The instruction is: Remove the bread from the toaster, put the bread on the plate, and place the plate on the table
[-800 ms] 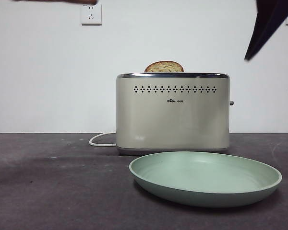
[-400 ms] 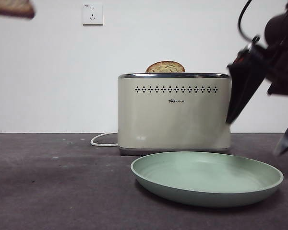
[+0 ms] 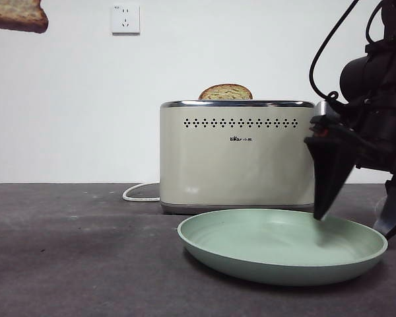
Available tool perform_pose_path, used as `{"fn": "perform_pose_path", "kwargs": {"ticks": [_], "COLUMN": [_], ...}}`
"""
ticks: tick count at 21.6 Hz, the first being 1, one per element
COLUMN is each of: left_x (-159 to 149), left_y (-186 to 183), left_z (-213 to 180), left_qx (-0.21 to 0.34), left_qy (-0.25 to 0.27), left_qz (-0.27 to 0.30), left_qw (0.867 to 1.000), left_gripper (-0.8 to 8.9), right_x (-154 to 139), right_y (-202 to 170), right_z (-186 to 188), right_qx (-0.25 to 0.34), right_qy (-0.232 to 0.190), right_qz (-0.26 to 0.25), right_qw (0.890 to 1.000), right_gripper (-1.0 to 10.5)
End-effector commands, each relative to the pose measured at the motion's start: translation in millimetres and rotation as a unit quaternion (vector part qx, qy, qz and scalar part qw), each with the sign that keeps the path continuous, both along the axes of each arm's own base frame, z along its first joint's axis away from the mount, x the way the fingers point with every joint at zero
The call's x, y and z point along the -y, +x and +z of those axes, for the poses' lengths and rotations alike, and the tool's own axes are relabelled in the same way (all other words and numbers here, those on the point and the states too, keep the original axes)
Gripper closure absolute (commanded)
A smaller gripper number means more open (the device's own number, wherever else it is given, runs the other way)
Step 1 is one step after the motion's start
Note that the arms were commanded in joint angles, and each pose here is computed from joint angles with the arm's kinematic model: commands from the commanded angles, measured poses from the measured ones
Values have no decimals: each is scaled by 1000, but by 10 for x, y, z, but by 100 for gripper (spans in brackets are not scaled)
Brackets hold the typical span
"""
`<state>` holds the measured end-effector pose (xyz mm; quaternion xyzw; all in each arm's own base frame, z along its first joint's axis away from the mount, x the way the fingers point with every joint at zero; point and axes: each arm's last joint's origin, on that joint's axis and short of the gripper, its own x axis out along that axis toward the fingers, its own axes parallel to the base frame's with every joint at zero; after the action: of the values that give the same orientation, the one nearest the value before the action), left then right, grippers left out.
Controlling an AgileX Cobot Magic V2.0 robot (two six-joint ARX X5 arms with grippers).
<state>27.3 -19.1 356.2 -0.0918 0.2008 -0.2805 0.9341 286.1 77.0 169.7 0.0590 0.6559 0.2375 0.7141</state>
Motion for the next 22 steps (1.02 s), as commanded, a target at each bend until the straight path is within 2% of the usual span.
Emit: {"fn": "perform_pose_path", "kwargs": {"ticks": [1,3,10,12,16,22], "left_x": [-1,-1,1,2,2,23], "left_y": [-3,-3,-6,-5,-7,-15], "left_z": [0,1,-3,-3,-3,-1], "left_qx": [2,2,-5,-6,-9,-24], "left_qy": [-6,-6,-13,-13,-18,-37], "left_qz": [0,0,-3,-2,-4,-36], "left_qw": [1000,1000,1000,1000,1000,998], "left_gripper": [820,820,820,820,820,820], "right_x": [-24,-29,-29,-25,-14,-17], "right_y": [15,26,30,23,24,17], "right_z": [-15,-13,-79,-112,-138,-85], "right_qx": [6,13,26,31,39,46], "right_qy": [2,3,5,1,-16,-10], "right_qz": [8,8,7,6,2,-6], "right_qw": [1000,1000,1000,1000,999,999], "right_gripper": [738,829,871,970,963,964]}}
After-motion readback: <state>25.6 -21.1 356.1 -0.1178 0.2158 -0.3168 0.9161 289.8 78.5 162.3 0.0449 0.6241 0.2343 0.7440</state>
